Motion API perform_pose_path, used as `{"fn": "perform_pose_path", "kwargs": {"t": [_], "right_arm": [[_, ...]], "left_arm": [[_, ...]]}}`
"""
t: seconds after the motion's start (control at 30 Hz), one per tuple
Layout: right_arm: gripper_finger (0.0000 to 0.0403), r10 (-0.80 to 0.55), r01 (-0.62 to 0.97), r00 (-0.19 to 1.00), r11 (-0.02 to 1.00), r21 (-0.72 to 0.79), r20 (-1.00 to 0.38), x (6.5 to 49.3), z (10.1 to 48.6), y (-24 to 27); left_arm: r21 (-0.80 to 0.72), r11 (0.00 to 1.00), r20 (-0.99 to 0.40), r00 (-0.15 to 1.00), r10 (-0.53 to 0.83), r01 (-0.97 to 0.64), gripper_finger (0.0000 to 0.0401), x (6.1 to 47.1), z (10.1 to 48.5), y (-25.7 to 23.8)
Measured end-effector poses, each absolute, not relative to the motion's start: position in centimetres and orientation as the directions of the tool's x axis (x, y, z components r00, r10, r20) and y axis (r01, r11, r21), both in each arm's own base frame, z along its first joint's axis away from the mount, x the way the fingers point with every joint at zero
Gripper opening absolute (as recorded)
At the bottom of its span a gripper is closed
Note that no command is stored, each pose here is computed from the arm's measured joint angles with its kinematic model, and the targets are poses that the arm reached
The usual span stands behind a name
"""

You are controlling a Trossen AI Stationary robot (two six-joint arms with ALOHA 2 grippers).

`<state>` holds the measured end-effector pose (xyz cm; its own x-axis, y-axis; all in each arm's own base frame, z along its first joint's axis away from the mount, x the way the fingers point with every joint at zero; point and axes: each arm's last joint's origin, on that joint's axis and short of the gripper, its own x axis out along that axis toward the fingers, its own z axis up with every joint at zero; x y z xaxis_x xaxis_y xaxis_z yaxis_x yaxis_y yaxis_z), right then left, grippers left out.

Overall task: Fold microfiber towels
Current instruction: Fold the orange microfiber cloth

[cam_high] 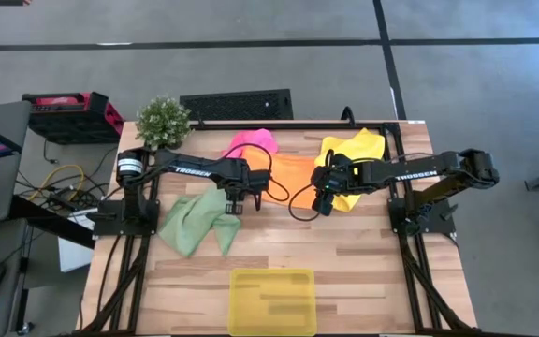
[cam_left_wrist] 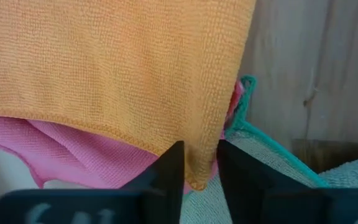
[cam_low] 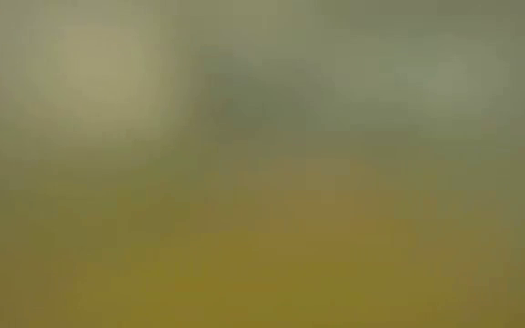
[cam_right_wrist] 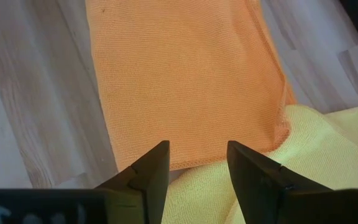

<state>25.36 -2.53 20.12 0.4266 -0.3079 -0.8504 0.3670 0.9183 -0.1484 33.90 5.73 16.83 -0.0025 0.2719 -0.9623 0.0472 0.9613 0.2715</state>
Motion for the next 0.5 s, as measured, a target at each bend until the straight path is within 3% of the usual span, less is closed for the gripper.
{"fn": "perform_pose_path", "kwargs": {"t": [0.13,0.33,0.5], "right_arm": [[0.0184,-0.308,0.367,0.427,0.918,-0.148,-0.85,25.36,20.12,-2.53],[0.0184,-0.308,0.367,0.427,0.918,-0.148,-0.85,25.36,20.12,-2.53],[0.0184,-0.308,0.367,0.427,0.918,-0.148,-0.85,25.37,20.12,-2.51]], "left_arm": [[0.273,0.961,-0.962,-0.02,0.274,0.056,0.012,33.83,17.07,5.75],[0.36,0.927,-0.93,-0.033,0.365,0.106,0.0127,33.89,17.41,6.03],[0.269,0.955,-0.961,-0.028,0.274,0.122,0.0119,33.82,17.33,5.87]]}}
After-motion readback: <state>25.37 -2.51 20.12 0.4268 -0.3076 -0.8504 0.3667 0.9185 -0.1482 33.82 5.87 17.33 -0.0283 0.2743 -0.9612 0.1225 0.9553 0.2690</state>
